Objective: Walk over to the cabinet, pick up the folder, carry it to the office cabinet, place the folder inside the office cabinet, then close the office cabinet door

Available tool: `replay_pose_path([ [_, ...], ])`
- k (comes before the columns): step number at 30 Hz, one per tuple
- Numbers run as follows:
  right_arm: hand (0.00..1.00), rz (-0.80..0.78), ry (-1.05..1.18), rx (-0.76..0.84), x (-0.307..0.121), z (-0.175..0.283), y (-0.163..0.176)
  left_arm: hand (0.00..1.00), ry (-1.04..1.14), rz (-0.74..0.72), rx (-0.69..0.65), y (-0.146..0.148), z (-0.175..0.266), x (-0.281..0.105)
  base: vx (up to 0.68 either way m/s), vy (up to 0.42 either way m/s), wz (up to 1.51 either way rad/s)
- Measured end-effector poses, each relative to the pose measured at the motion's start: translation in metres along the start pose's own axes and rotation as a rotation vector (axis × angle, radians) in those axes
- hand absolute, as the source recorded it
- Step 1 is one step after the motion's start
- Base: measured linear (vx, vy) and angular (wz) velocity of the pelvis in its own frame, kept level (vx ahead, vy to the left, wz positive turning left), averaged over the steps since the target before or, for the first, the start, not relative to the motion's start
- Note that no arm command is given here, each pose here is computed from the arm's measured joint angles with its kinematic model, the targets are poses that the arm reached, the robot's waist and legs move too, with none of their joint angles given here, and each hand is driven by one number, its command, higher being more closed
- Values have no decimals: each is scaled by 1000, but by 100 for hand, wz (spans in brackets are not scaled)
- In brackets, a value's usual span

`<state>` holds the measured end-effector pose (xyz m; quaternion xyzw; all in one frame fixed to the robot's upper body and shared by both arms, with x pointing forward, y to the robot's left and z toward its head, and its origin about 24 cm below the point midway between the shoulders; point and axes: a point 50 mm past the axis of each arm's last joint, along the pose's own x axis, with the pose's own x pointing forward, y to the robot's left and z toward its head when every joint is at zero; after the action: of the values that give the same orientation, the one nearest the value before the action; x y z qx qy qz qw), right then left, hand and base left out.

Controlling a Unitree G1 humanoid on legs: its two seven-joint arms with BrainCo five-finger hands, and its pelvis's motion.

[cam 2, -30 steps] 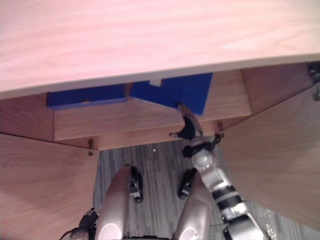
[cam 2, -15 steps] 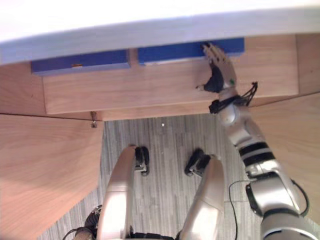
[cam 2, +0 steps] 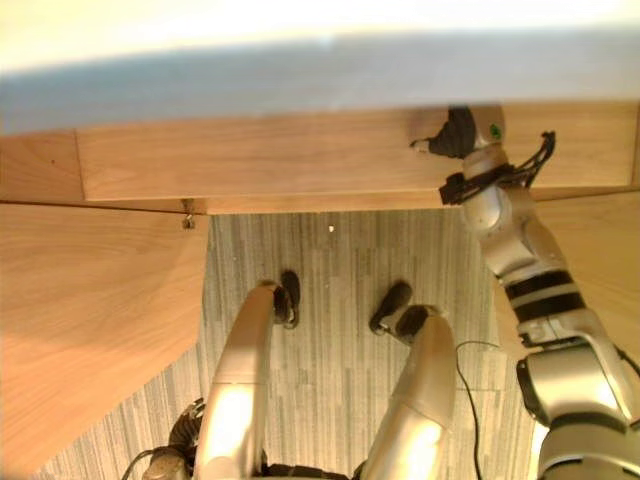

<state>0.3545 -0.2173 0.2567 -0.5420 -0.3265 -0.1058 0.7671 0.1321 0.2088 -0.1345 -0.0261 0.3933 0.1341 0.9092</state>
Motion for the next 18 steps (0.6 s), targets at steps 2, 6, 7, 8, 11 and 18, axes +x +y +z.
replay_pose_path([
  [2,0,30,22,6,-4,-2,7,0,-26,-5,-5,-1,6,1,22,35,7],
  [6,0,95,69,19,-21,-4,33,0,-60,-9,-43,-3,14,1,50,47,-4],
  [7,0,117,97,39,-29,-4,44,0,-64,-10,-44,-3,14,1,67,41,-5],
  [8,0,123,104,40,-31,-4,48,0,-66,-9,-40,-2,14,1,69,57,-6],
  [11,0,121,62,-53,-35,3,56,0,-60,-28,31,3,7,-4,68,45,-9],
  [18,0,123,-73,-161,-34,25,63,0,22,-26,113,18,-15,-13,32,33,-12],
])
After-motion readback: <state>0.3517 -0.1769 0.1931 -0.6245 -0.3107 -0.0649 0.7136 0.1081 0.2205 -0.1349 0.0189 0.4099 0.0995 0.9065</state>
